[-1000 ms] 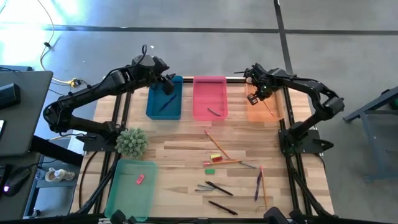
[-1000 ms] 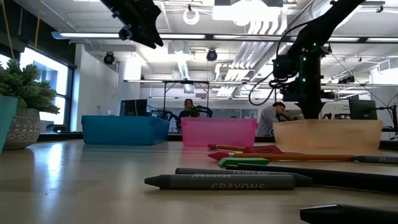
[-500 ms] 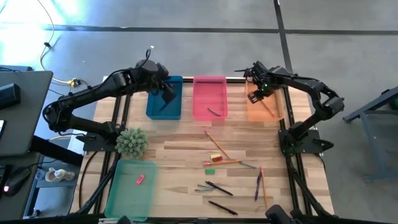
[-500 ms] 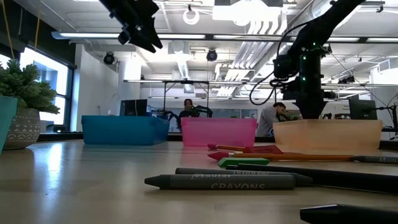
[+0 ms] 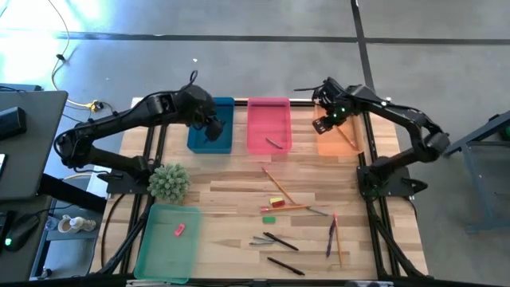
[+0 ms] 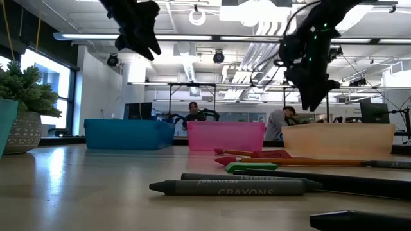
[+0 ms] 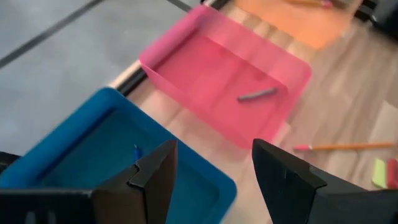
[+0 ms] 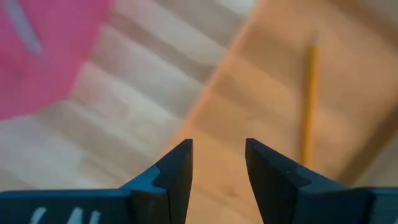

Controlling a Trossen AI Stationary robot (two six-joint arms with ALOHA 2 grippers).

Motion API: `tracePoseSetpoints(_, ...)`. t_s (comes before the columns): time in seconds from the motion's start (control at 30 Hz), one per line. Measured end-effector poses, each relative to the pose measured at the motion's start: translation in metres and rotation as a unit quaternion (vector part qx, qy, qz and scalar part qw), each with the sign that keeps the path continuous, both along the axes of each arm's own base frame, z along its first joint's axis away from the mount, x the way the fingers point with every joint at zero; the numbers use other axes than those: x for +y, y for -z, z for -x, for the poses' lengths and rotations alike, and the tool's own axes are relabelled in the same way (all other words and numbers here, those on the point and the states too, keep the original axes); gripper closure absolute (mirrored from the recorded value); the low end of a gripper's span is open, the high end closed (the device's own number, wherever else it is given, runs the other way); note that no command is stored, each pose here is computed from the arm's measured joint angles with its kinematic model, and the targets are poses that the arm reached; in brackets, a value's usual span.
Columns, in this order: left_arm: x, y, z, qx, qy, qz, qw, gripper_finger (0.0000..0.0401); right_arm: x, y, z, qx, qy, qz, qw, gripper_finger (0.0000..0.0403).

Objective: Sort crayons/erasers/pens/pencils in bins
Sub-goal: Put the violet pen into the blue bin

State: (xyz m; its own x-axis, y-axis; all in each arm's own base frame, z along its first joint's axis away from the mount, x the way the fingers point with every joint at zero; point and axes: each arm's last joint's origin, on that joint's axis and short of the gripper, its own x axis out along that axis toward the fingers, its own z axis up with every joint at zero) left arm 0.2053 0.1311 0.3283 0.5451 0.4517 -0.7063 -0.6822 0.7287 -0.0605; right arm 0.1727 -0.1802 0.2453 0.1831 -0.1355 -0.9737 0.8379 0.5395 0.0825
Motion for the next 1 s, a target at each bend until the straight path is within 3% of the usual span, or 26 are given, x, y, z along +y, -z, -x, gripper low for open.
tracePoseSetpoints(0.33,-0.028,0.008,-0.006,0.046,0.065,0.041,0.996,0.0204,0.068,-0.027,-0.018,-0.052,0.069,-0.027,0.996,0.0265)
tracePoseSetpoints(0.57,-0.054,0.013,-0.009,0.087,0.117,0.063,0.987,0.0204,0.128,-0.027,-0.037,-0.042,0.063,-0.07,0.995,0.0265)
tracePoseSetpoints(0.77,-0.07,0.013,-0.013,0.09,0.146,0.066,0.983,0.0204,0.182,-0.026,-0.044,-0.04,0.058,-0.06,0.996,0.0265)
tracePoseSetpoints(1.0,-0.08,0.014,-0.016,0.093,0.17,0.064,0.979,0.0204,0.23,-0.026,-0.039,-0.054,0.106,-0.074,0.99,0.0265)
